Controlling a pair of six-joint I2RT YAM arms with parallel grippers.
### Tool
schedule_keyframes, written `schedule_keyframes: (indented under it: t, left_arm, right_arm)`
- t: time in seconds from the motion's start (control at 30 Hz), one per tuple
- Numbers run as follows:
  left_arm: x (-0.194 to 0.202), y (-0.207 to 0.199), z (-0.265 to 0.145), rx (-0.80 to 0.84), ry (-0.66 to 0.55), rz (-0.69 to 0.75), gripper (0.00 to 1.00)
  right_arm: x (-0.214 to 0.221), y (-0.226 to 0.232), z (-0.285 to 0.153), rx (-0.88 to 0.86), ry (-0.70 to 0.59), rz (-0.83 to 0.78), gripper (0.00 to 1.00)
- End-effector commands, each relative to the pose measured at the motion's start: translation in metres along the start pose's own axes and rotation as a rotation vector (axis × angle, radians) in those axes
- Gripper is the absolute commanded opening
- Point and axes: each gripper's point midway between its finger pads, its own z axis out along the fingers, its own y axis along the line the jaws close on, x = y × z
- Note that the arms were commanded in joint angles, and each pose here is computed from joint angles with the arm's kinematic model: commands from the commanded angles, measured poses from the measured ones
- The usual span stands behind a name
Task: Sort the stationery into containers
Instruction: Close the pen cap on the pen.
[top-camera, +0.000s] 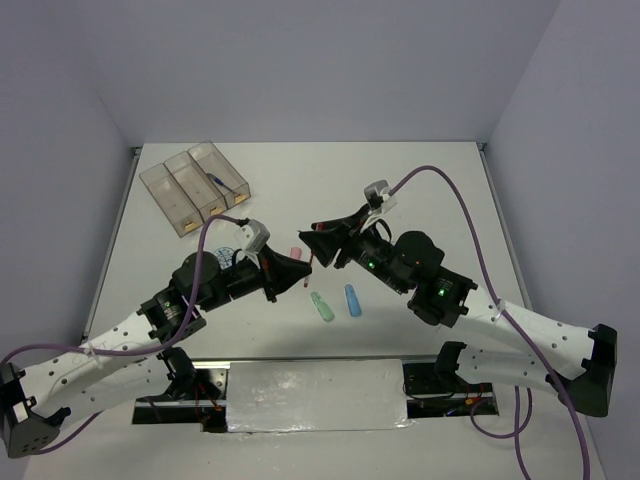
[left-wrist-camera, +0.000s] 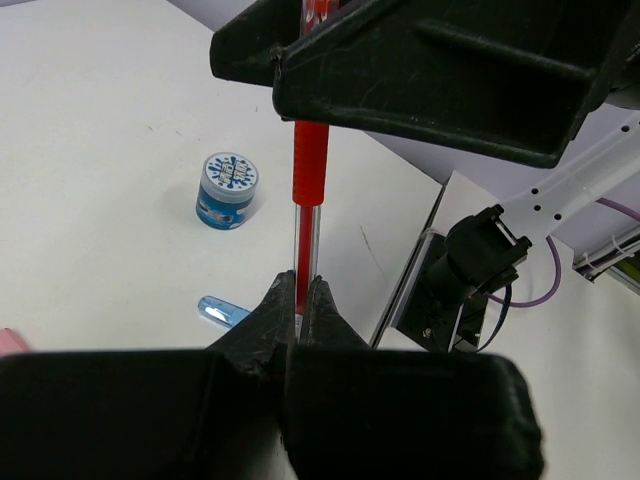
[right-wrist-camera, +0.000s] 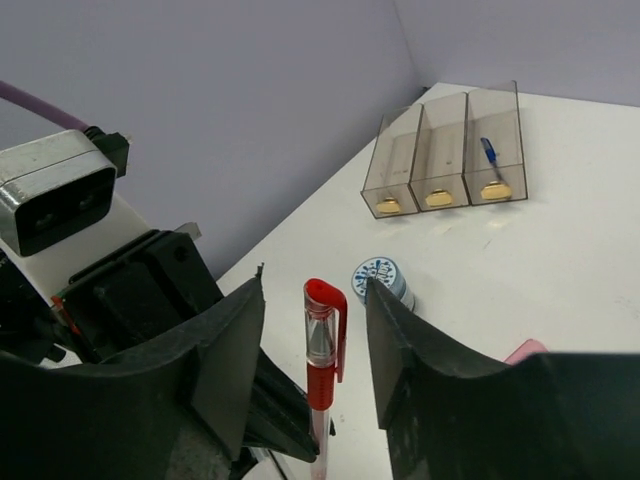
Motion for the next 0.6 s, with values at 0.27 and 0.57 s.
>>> schedule_keyframes:
  t: [0.27,0.57]
  left_arm:
    - [-0.0121,-0.0053,-0.0004,0.022,-0.034,0.042,0.0]
    - [-0.0098,-0.0041,-0.0012,0.019,-0.027,0.046,0.0]
  right_arm:
    - [-0.0256,0.0149,-0.0032,-0.053,-0.053,-0.014,0.62]
    - [-0.029,0.0093,-0.001,-0.035,-0.068,-0.009,0.49]
